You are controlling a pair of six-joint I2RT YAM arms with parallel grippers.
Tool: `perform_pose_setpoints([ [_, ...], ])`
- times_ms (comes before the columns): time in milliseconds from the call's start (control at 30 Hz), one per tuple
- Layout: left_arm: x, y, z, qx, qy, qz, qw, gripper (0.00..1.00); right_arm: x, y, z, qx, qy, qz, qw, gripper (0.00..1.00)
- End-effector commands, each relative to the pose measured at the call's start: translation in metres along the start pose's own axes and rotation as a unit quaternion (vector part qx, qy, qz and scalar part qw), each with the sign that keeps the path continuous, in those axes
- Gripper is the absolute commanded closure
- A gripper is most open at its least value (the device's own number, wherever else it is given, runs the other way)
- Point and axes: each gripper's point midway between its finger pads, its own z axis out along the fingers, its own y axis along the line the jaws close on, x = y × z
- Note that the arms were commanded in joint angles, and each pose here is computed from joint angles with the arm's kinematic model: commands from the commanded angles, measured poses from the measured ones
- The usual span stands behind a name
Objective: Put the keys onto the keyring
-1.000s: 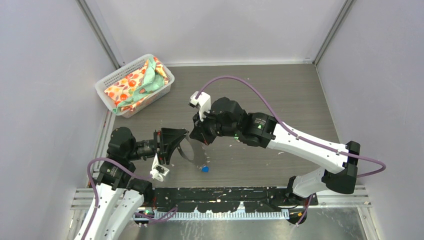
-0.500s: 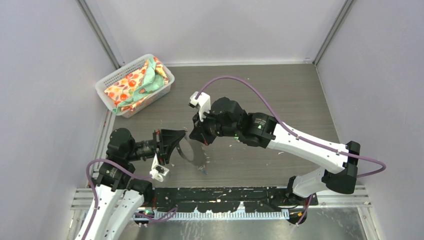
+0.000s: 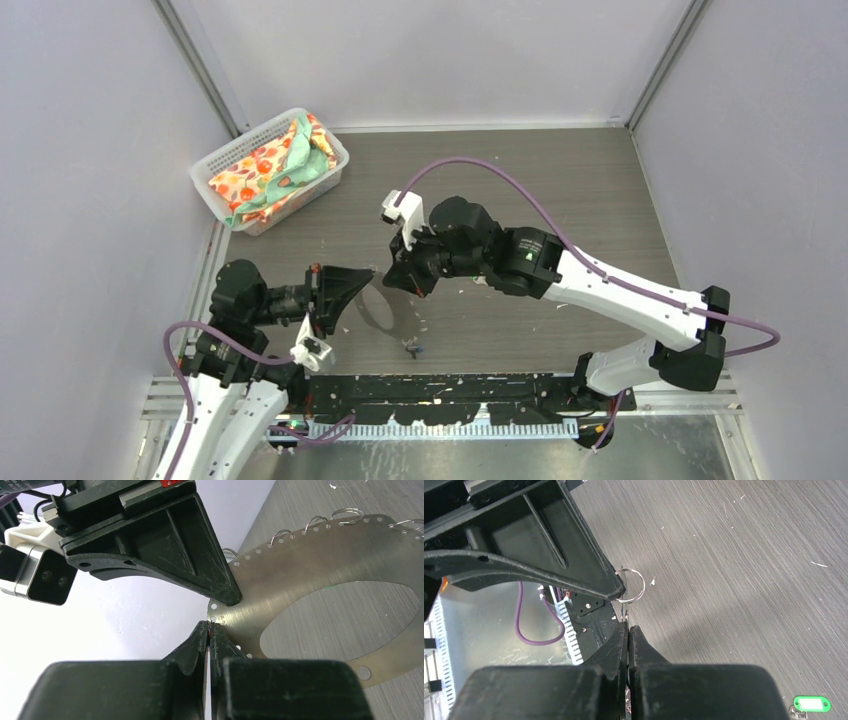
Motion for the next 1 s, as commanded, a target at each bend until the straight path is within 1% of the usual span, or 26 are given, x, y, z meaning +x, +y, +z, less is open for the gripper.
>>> perform_pose_setpoints([
  [0, -0.016, 0.018, -0.002, -0.011, -0.021, -0.006, 1.000, 0.99, -0.019, 0.016, -0.026, -0.032, -0.046, -0.033, 0.998, 0.99],
  [133, -0.032, 0.025, -0.002, -0.010, -0.047, -0.042, 0.998, 0.99, -0.014, 0.016, -0.030, -0.037, -0.045, -0.042, 0.997, 0.99],
  [300, -0.053, 0.031, -0.003, 0.004, -0.088, -0.123, 0.988, 1.00, -0.008, 0.023, -0.034, -0.065, -0.057, -0.061, 0.994, 0.99],
  [433, -0.060, 0.041, -0.003, 0.006, -0.096, -0.188, 0.977, 0.99, -0.009, 0.032, -0.038, -0.094, -0.080, -0.088, 0.988, 0.99],
  [500, -0.063, 0.048, -0.002, 0.007, -0.102, -0.255, 0.961, 0.99, -0.010, 0.034, -0.040, -0.101, -0.093, -0.102, 0.985, 0.99],
  [600, -0.065, 0.060, 0.001, 0.007, -0.110, -0.348, 0.931, 0.99, -0.013, 0.034, -0.040, -0.102, -0.106, -0.111, 0.983, 0.99],
  [700, -0.062, 0.069, 0.004, -0.002, -0.111, -0.420, 0.901, 0.99, -0.016, 0.032, -0.038, -0.098, -0.110, -0.120, 0.982, 0.99],
  [767, -0.061, 0.073, 0.006, -0.005, -0.116, -0.441, 0.890, 0.99, -0.019, 0.032, -0.038, -0.097, -0.120, -0.122, 0.980, 0.99],
  [867, -0.061, 0.072, 0.007, 0.003, -0.121, -0.442, 0.889, 1.00, -0.023, 0.034, -0.041, -0.099, -0.137, -0.123, 0.978, 0.97],
  [933, -0.064, 0.070, 0.007, 0.012, -0.126, -0.441, 0.889, 1.00, -0.025, 0.035, -0.044, -0.103, -0.148, -0.122, 0.976, 0.94],
  [967, -0.067, 0.069, 0.006, 0.019, -0.129, -0.449, 0.884, 1.00, -0.025, 0.035, -0.045, -0.102, -0.152, -0.122, 0.976, 0.90],
])
